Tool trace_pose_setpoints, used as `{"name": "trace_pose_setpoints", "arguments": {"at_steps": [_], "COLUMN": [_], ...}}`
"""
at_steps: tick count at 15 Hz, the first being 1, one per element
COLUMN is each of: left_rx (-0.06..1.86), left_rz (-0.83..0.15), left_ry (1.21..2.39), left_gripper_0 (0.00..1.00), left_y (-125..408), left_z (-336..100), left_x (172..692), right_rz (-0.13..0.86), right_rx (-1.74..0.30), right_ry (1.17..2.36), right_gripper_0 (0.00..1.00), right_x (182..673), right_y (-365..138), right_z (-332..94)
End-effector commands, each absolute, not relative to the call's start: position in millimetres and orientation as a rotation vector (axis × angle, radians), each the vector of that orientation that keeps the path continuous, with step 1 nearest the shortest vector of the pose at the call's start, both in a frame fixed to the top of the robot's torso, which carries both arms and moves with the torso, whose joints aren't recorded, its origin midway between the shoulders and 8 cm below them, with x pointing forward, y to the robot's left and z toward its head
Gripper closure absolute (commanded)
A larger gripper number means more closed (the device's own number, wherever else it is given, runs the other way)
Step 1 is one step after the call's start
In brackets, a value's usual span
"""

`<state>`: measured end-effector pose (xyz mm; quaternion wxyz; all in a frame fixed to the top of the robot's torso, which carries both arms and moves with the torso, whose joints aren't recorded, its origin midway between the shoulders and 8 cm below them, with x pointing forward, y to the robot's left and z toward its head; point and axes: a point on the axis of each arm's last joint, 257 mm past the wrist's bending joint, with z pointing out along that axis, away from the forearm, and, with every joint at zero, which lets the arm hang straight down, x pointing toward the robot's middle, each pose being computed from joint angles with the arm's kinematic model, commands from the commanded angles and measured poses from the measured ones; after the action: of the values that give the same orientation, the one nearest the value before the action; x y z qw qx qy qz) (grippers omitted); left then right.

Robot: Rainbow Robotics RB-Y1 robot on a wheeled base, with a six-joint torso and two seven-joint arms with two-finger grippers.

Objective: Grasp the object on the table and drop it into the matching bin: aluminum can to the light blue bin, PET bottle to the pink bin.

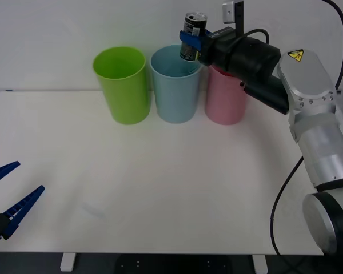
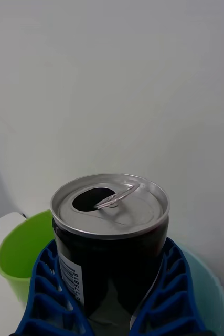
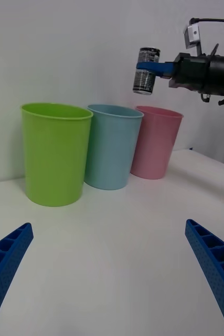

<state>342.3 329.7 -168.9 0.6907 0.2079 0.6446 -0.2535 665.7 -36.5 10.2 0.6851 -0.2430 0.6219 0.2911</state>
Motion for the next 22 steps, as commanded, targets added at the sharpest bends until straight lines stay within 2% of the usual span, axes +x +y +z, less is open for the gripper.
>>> {"name": "trace_pose_setpoints", "arguments": {"at_steps": [1,8,14,15,16,17,18,19,22], "left_rx": [0.465,0.465,0.465,0.465,0.465,0.465,0.465,0.465,0.465], "left_rz": [-0.567,-0.567,-0.567,-0.567,-0.567,-0.567,-0.567,-0.567,-0.567], "left_ry": [1.441,1.441,1.441,1.441,1.441,1.441,1.441,1.441,1.441], "left_gripper_0": [0.00,0.00,0.00,0.00,0.00,0.00,0.00,0.00,0.00], "left_y": [329.7,329.7,329.7,329.7,329.7,329.7,329.7,329.7,329.7], "left_z": [-168.9,-168.9,-168.9,-168.9,-168.9,-168.9,-168.9,-168.9,-168.9], "left_x": [342.3,342.3,342.3,342.3,342.3,342.3,342.3,342.3,342.3], "right_rz": [0.630,0.533,0.520,0.519,0.516,0.514,0.511,0.510,0.507], "right_rx": [-0.491,-0.364,-0.364,-0.365,-0.367,-0.367,-0.371,-0.370,-0.375], "right_ry": [1.400,1.377,1.372,1.372,1.371,1.371,1.371,1.370,1.367], "right_gripper_0": [1.00,1.00,0.99,0.90,0.64,0.24,0.05,0.00,0.00], "right_x": [680.9,697.6,697.9,697.9,697.9,698.1,697.9,698.1,697.6], "right_y": [-23.3,-13.5,-11.2,-11.2,-11.2,-12.1,-11.6,-12.1,-11.7], "right_z": [11.6,14.1,14.7,14.7,14.7,13.9,13.7,13.9,14.8]}}
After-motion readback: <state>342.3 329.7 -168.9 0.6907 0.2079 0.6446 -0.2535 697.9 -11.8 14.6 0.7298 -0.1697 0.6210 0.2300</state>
